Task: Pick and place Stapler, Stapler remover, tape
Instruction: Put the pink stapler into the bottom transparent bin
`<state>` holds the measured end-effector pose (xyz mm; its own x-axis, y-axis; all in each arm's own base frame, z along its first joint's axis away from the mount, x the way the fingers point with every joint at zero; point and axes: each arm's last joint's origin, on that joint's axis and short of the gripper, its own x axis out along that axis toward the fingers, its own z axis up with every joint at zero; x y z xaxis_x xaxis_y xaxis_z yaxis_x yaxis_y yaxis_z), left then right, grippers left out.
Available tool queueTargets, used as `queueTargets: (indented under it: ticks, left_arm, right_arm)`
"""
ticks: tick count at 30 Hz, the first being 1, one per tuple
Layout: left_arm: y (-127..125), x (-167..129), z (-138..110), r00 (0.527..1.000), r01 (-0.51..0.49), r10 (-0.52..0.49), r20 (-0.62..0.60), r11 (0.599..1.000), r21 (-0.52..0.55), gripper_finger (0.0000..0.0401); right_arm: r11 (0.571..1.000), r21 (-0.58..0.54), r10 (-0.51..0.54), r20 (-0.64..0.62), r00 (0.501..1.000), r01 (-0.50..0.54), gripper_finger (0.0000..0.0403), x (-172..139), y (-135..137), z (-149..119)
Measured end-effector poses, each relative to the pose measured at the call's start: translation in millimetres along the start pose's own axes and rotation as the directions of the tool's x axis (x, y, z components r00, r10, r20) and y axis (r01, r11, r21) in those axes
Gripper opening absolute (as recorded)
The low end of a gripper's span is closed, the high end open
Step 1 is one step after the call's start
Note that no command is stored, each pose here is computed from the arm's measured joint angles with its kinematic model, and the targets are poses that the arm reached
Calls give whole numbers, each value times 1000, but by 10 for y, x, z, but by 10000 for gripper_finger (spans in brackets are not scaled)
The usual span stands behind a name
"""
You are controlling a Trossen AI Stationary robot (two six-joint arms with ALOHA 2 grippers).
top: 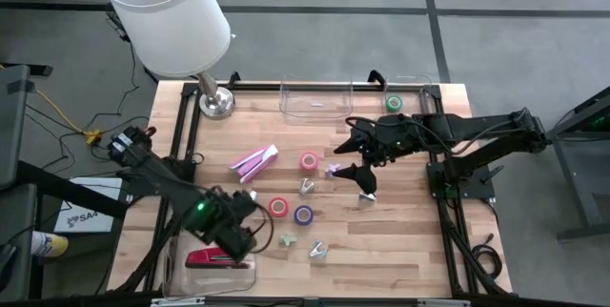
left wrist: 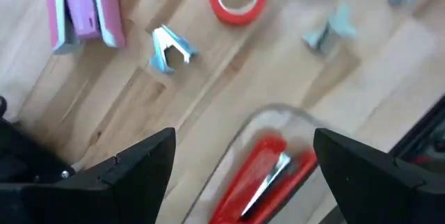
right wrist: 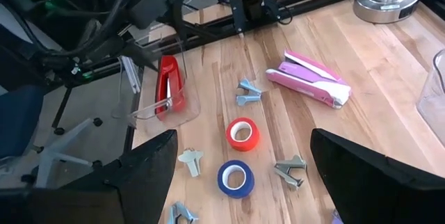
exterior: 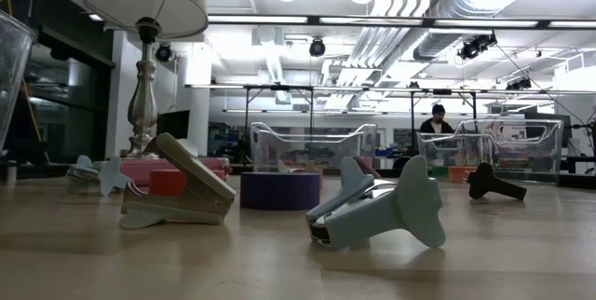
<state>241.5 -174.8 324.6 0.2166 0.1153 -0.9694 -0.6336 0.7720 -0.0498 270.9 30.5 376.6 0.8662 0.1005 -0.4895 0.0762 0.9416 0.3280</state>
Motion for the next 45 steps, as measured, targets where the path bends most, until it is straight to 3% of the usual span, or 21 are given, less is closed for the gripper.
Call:
queueTargets:
  ticks: [4,11,18,23,32,45]
  left_arm:
    - [88,62,267,1000,-23,23,0,995,-101,334]
    - [391,192,853,997,-77,78,-2,982,-175,335]
    - [762,450,1388,986,-163,159,-49,982,-96,342]
    - [1034,824,1651,961,-237,225,-163,970,-60,372]
    - [1334,1410,1937,942,-198,201,-269,979,37,398]
    - [1619,1751,1948,943,-119,117,-311,993,13,397]
  right_arm:
    - [1000,-3,3,-5,1000,-3,320,0,0,-3]
    - [1000,-19,17,-11,1000,-17,320,0,4,-5]
    - [999,-28,14,-26,1000,-15,320,0,-3,-19]
    - [999,-25,-27,-38,999,26,320,-1,-22,-38]
    - [998,20,-55,-70,996,57,320,-4,-40,-73]
    - [994,37,-103,-100,990,107,320,-9,-66,-110]
